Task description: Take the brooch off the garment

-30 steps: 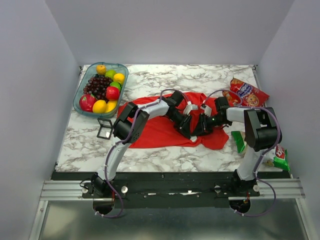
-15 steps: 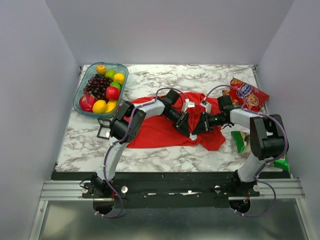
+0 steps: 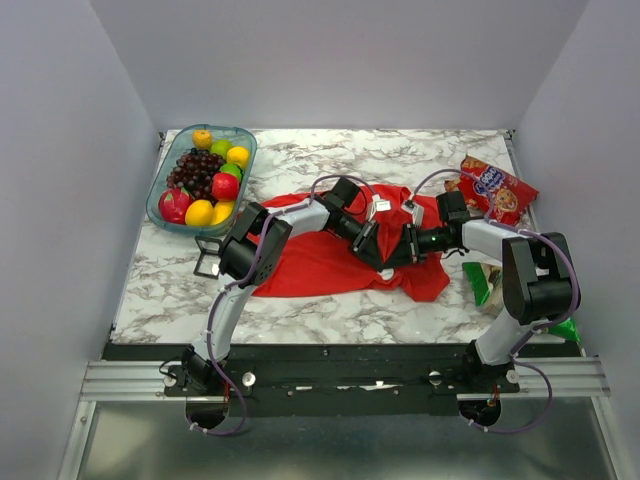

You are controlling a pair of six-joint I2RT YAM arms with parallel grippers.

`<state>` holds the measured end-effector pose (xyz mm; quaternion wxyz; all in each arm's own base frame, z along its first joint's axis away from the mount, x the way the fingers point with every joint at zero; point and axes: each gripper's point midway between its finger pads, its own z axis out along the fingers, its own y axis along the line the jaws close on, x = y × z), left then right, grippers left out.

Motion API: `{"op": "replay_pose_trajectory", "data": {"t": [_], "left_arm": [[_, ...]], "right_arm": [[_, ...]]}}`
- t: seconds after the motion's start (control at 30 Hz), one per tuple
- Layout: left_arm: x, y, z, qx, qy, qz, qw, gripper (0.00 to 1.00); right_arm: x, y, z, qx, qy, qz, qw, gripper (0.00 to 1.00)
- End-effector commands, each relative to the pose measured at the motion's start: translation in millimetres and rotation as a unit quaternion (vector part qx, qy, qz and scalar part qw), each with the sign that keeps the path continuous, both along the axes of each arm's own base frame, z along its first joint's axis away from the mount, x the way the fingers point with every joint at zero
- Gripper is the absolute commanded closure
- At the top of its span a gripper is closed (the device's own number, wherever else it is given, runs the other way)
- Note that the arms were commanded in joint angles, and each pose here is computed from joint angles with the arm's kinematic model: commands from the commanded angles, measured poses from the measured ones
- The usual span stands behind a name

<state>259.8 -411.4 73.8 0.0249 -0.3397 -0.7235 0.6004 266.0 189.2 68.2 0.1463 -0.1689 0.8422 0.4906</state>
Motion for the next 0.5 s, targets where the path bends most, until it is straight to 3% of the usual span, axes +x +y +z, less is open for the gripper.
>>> {"op": "replay_pose_trajectory", "data": {"t": [0.0, 0.07, 0.13, 0.2, 0.3, 0.47], "left_arm": [[-8, -6, 23, -0.04, -0.012, -0.021, 0.999, 0.85], [-11, -6, 25, -0.047, -0.007, -0.028, 0.998, 0.99], [-12, -5, 27, -0.051, -0.009, -0.03, 0.998, 1.0], [-13, -4, 30, -0.055, -0.011, -0.033, 0.998, 1.0], [-10, 1, 33, -0.047, -0.028, -0.023, 0.998, 1.0], [6, 20, 37, -0.019, -0.072, 0.013, 0.997, 1.0]], "right_arm": [[-1, 8, 10, 0.029, 0.01, 0.005, 1.0, 0.87], [0, 8, 9, 0.025, 0.014, 0.001, 1.0, 0.86], [2, 7, 8, 0.022, 0.013, -0.001, 1.0, 0.84], [5, 6, 8, 0.02, 0.013, -0.005, 1.0, 0.75], [18, -4, 14, 0.006, 0.003, -0.031, 1.0, 0.54], [40, -29, 49, -0.03, -0.105, -0.052, 0.993, 0.42]]}}
